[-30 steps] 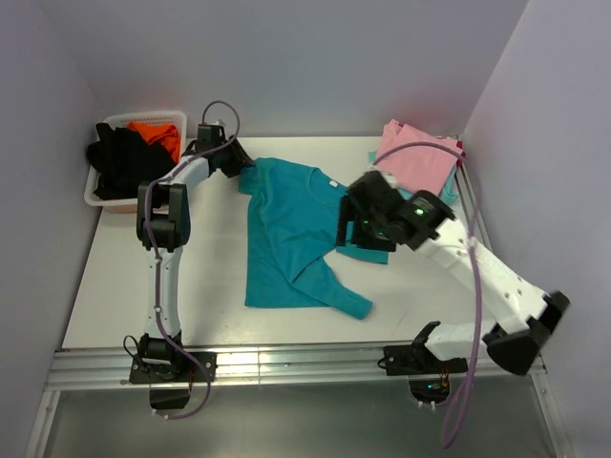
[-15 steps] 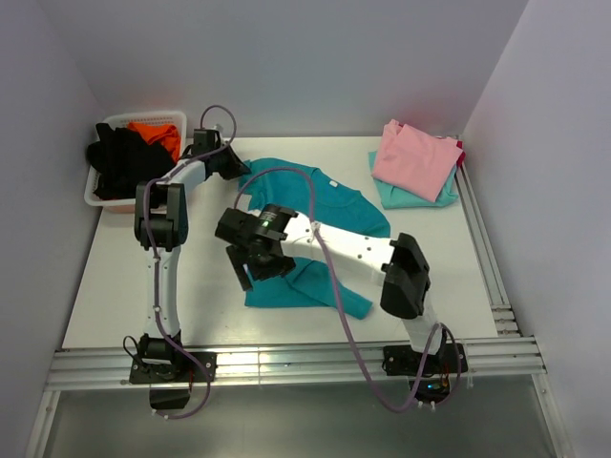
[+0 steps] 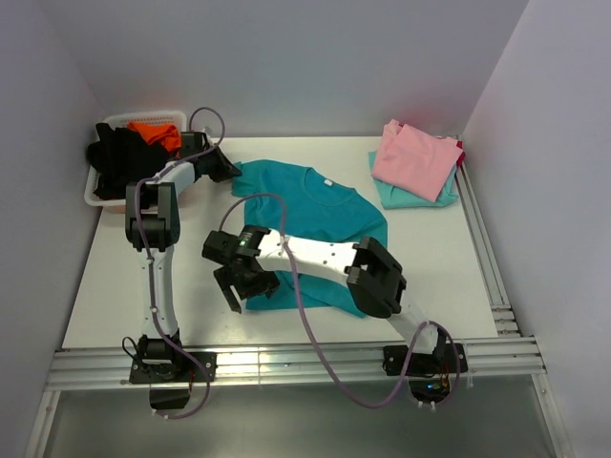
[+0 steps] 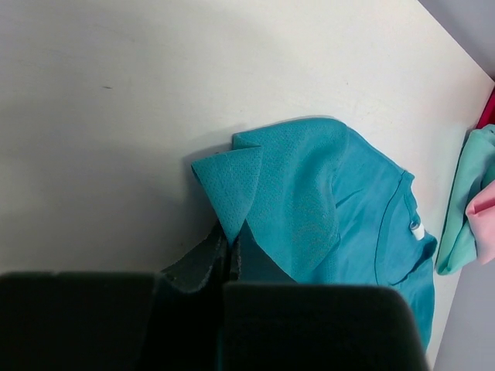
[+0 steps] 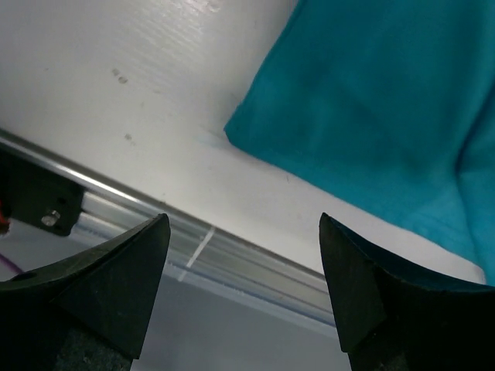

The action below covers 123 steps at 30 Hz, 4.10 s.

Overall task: Fold and stack the t-shirts
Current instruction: Flatten the tshirt out

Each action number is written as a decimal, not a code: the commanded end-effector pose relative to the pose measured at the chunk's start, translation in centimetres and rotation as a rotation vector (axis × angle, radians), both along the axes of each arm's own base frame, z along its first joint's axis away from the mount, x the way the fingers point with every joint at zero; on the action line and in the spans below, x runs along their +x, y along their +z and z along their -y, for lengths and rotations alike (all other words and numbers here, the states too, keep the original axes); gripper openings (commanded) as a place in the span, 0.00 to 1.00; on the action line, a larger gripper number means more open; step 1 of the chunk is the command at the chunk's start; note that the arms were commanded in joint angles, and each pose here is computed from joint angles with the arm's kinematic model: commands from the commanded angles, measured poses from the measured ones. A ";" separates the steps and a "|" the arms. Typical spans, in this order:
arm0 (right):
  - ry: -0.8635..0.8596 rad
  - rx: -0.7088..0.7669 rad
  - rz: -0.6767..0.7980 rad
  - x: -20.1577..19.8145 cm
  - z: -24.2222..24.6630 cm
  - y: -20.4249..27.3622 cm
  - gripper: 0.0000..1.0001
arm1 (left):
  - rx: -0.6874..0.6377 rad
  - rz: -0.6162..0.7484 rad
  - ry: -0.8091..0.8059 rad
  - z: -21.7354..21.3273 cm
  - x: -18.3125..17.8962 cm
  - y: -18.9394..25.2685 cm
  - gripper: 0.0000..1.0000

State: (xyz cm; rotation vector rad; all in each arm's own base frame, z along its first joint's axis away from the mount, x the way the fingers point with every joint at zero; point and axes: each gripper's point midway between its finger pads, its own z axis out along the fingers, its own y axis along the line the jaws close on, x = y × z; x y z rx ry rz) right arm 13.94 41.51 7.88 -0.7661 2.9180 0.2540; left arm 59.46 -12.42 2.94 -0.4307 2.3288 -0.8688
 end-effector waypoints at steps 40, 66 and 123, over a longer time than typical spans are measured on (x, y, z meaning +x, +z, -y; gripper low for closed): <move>-0.132 -0.013 0.012 2.1 -2.9 -4.7 0.83 | -0.012 0.008 -0.018 -3.0 -2.0 2.5 0.00; -0.184 -0.133 0.080 1.1 3.7 -5.1 0.00 | 0.017 0.068 0.030 -3.7 -2.1 7.3 0.00; -0.852 0.501 1.101 24.9 34.9 41.6 0.00 | 0.193 0.714 0.415 -5.8 -15.0 48.0 0.00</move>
